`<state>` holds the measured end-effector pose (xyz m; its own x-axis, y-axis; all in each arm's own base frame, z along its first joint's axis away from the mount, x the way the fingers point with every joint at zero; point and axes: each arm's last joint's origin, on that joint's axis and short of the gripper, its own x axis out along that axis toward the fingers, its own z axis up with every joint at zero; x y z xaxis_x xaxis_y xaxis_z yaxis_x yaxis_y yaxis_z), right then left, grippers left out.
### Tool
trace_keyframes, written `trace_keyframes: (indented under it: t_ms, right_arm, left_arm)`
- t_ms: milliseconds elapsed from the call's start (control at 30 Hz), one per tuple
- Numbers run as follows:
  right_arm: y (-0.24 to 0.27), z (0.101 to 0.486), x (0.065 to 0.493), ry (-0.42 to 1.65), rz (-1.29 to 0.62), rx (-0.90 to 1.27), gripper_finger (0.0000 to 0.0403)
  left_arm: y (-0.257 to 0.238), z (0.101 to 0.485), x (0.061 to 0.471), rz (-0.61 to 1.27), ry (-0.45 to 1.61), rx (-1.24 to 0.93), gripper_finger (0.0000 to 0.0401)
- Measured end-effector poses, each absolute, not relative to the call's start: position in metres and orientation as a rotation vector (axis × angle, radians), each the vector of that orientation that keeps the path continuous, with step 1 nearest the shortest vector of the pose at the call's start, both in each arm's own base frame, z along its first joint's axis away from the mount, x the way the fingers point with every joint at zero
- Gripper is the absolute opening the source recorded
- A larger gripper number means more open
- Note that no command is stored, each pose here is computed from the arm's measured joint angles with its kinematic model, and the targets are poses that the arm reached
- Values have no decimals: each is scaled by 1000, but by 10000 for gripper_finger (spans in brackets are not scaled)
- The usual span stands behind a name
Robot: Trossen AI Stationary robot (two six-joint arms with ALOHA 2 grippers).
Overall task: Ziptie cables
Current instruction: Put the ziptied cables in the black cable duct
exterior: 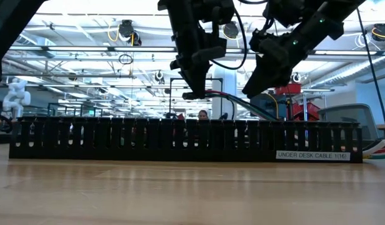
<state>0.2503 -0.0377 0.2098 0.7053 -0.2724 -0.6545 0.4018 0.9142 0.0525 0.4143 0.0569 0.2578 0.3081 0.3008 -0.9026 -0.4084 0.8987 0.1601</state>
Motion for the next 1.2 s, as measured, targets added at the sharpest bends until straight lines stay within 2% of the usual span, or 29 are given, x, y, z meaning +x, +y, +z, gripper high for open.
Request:
trace_keyframes:
  t_ms: [400, 533, 633, 800, 1200]
  right_arm:
    - [-41, 194, 265, 685, -395, 198, 295]
    - [-43, 190, 266, 680, -506, 252, 289]
    - [-44, 192, 266, 659, -522, 257, 275]
    - [-44, 192, 265, 667, -521, 254, 220]
    - [-43, 192, 266, 664, -511, 253, 35]
  left_arm:
    - [57, 259, 415, 475, 1151, -99, 13]
    - [58, 266, 417, 474, 1129, -102, 13]
    - [58, 275, 419, 471, 1102, -101, 13]
    - [59, 286, 420, 477, 1073, -75, 13]
    - [65, 287, 413, 504, 1143, -29, 13]
